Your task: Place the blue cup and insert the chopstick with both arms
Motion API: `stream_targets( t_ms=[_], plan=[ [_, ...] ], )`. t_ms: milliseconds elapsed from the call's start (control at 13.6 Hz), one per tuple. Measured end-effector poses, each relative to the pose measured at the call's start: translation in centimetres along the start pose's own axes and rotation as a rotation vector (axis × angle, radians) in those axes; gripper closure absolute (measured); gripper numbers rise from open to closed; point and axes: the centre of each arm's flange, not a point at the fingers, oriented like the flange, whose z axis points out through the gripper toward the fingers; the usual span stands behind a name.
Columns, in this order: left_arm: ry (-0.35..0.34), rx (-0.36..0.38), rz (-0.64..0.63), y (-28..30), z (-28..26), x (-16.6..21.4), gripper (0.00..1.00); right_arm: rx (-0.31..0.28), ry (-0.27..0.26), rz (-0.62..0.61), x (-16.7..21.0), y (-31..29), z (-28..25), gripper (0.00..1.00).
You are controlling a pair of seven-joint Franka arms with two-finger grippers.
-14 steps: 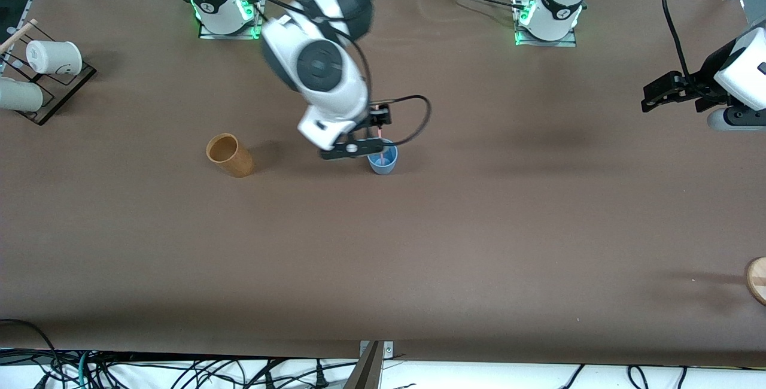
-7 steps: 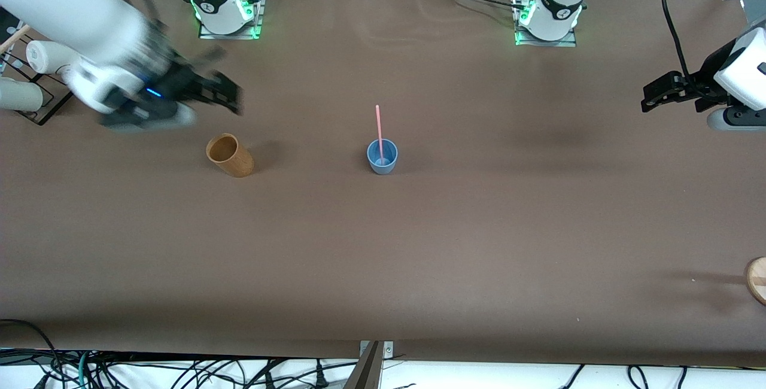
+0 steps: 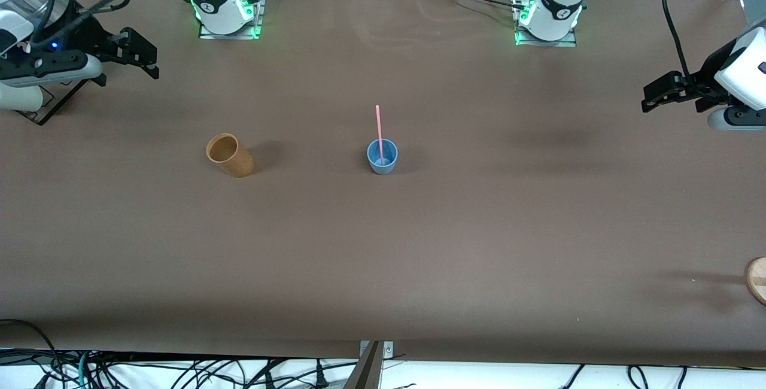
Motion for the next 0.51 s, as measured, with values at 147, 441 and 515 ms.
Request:
stream_targets(
  t_ms=[147, 441, 515],
  plan=[
    [0.000, 0.000, 0.000, 0.00, 0.00, 0.00, 0.00, -0.008, -0.002, -0.003, 0.08, -0.06, 0.15, 0.00],
    [0.001, 0.000, 0.000, 0.02, -0.01, 0.01, 0.00, -0.010, -0.001, -0.003, 0.07, -0.04, 0.12, 0.00],
    [0.001, 0.000, 0.000, 0.02, -0.01, 0.01, 0.00, -0.010, 0.000, -0.003, 0.04, -0.04, 0.07, 0.00]
  ],
)
